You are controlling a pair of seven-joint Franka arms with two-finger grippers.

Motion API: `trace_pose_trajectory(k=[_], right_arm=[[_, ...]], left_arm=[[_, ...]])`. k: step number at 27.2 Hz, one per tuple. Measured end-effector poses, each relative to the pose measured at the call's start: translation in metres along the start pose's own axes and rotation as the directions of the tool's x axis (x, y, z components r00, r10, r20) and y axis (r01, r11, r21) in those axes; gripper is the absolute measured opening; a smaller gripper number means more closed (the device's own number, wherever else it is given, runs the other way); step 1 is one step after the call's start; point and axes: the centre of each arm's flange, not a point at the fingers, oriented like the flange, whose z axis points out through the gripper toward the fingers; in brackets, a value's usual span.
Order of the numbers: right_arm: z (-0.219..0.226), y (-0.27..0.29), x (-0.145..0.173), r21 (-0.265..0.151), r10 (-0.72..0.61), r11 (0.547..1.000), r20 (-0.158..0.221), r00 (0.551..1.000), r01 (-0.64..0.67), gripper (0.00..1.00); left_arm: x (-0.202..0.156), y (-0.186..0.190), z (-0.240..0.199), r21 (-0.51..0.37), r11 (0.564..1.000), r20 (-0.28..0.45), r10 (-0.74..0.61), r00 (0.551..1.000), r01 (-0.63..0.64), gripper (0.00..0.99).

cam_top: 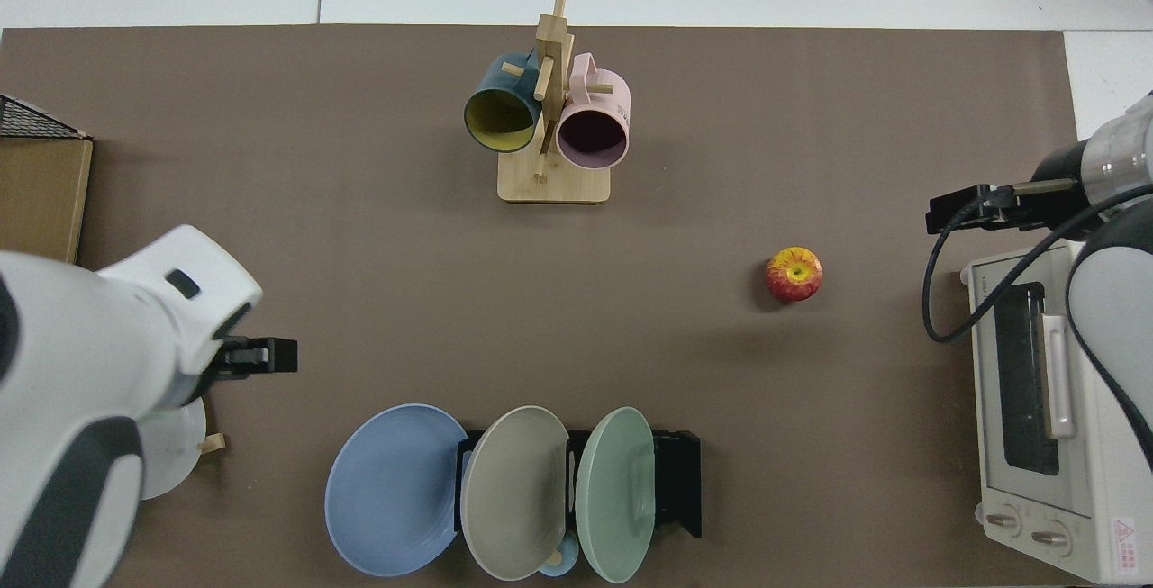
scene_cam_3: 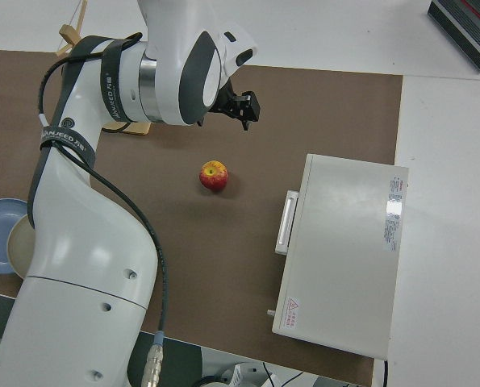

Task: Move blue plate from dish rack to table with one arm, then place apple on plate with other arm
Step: 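Move the left gripper toward the blue plate in the dish rack, then grasp the blue plate with the left gripper while the right gripper grasps the apple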

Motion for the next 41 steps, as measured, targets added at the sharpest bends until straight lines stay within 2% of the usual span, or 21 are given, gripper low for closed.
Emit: trace_pose_trajectory(k=[6, 11, 23, 30, 32, 33, 34, 41], right_arm=[[0.000, 0.000, 0.000, 0.000, 0.000, 1.000, 0.000, 1.000, 0.000, 1.00], [-0.002, 0.001, -0.001, 0.000, 0.002, 1.000, -0.005, 1.000, -0.002, 1.00], [-0.006, -0.006, -0.001, 0.000, 0.028, 1.000, -0.017, 0.999, -0.028, 1.00], [-0.001, -0.037, 0.010, 0.007, 0.018, 1.000, -0.075, 0.997, -0.017, 1.00], [0.009, -0.049, 0.014, 0.008, 0.011, 1.000, -0.070, 0.997, -0.010, 1.00], [0.015, -0.054, 0.016, 0.009, 0.015, 1.000, -0.065, 0.998, -0.014, 1.00], [0.021, -0.058, 0.018, 0.010, 0.023, 1.000, -0.061, 0.998, -0.022, 1.00], [0.082, -0.078, 0.038, 0.007, 0.057, 0.998, -0.029, 0.998, -0.057, 1.00]], left_arm=[[-0.057, 0.052, 0.041, 0.075, 0.997, -0.040, -0.014, 0.999, 0.017, 0.991], [-0.084, 0.062, 0.074, 0.104, 0.994, -0.059, -0.004, 0.998, 0.011, 0.991], [-0.100, 0.072, 0.113, 0.115, 0.993, -0.057, 0.029, 0.998, -0.022, 0.987], [-0.113, 0.085, 0.128, 0.101, 0.994, -0.025, 0.052, 0.998, -0.050, 0.982], [-0.115, 0.086, 0.130, 0.094, 0.994, -0.020, 0.051, 0.998, -0.049, 0.907], [-0.115, 0.086, 0.131, 0.092, 0.994, -0.017, 0.052, 0.999, -0.050, 0.828], [-0.115, 0.086, 0.132, 0.091, 0.995, -0.014, 0.052, 0.999, -0.050, 0.811], [-0.116, 0.086, 0.140, 0.090, 0.994, 0.005, 0.055, 0.998, -0.055, 0.811]])
